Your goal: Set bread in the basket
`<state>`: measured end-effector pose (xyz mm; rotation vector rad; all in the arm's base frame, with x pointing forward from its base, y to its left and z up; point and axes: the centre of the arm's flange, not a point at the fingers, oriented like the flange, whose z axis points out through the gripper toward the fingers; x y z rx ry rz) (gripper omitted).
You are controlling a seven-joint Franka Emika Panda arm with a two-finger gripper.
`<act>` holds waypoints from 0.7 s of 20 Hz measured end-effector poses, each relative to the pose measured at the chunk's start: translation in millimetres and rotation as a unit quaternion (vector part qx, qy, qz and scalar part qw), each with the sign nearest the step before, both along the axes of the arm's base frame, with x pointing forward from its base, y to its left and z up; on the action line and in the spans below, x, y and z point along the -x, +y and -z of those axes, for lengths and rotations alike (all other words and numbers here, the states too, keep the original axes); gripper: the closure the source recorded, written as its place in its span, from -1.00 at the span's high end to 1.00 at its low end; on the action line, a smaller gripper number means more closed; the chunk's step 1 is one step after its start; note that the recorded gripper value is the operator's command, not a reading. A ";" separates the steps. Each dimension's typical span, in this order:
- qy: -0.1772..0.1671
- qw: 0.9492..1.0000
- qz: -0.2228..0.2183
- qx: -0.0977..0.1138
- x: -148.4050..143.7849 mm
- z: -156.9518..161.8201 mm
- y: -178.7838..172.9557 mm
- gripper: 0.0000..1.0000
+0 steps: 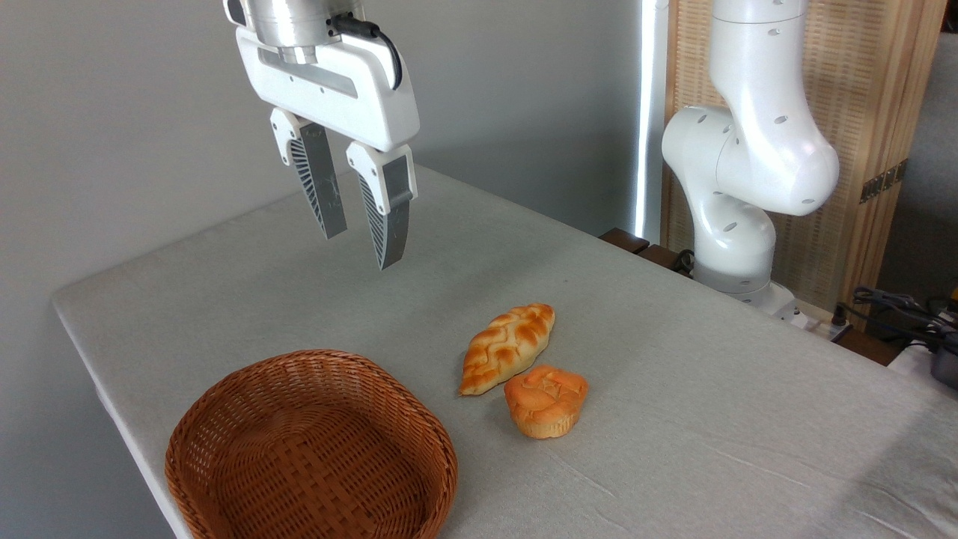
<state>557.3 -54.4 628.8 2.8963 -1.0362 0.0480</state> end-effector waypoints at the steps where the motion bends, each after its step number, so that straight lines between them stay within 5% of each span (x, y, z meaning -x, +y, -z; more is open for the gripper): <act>1: -0.002 1.000 -0.001 0.000 0.9 -1.8 0.8 1.00; 14: -0.001 1.000 -0.006 0.000 0.2 -1.5 6.7 1.00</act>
